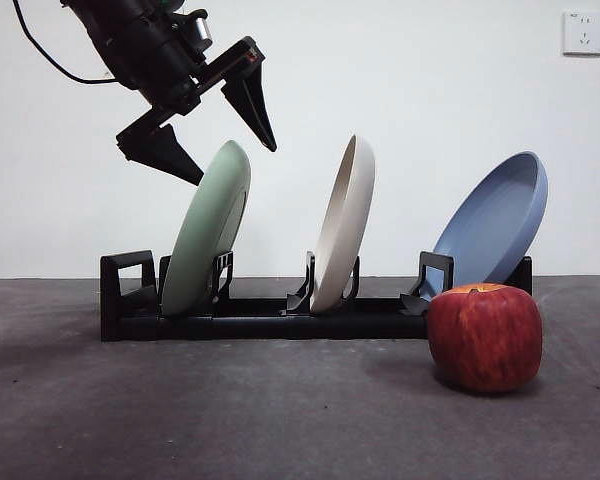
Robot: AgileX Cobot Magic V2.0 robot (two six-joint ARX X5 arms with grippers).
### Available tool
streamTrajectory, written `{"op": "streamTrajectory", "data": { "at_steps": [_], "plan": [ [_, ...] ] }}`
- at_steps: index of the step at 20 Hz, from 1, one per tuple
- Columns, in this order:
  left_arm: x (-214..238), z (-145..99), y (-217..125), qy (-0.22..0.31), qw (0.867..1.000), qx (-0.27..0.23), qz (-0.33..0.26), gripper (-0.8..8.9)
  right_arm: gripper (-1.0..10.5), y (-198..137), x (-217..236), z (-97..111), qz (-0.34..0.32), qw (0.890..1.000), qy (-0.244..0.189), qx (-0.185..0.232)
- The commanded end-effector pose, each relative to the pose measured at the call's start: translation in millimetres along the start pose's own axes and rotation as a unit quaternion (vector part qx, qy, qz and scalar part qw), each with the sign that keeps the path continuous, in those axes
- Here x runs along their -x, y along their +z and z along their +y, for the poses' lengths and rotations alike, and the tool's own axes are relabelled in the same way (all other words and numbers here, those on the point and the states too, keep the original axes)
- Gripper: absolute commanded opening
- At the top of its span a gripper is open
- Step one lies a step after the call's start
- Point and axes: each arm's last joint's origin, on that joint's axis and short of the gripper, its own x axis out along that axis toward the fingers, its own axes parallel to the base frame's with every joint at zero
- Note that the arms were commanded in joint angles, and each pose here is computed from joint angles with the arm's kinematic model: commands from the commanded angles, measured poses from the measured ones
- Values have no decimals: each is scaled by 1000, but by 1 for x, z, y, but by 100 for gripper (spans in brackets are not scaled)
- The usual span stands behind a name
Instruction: Take the green plate from the plate rack,put the plate on the table,take the apple from the table,put the apple in the plate
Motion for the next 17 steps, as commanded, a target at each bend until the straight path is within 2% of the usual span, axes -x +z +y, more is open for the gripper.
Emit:
{"op": "streamTrajectory", "data": {
  "at_steps": [1, 3, 5, 17],
  "plan": [
    [-6, -2, 1, -3, 1000, -2, -3, 337, 595, 2, 1, 1, -5, 1000, 1, 7],
    [-6, -2, 1, -3, 1000, -2, -4, 208, 595, 2, 1, 1, -5, 1000, 1, 7],
    [-6, -2, 1, -3, 1000, -2, -4, 150, 595, 2, 1, 1, -5, 1000, 1, 7],
    [-6, -2, 1, -9, 1000, 5, -3, 151, 595, 2, 1, 1, -5, 1000, 1, 7]
  ]
}}
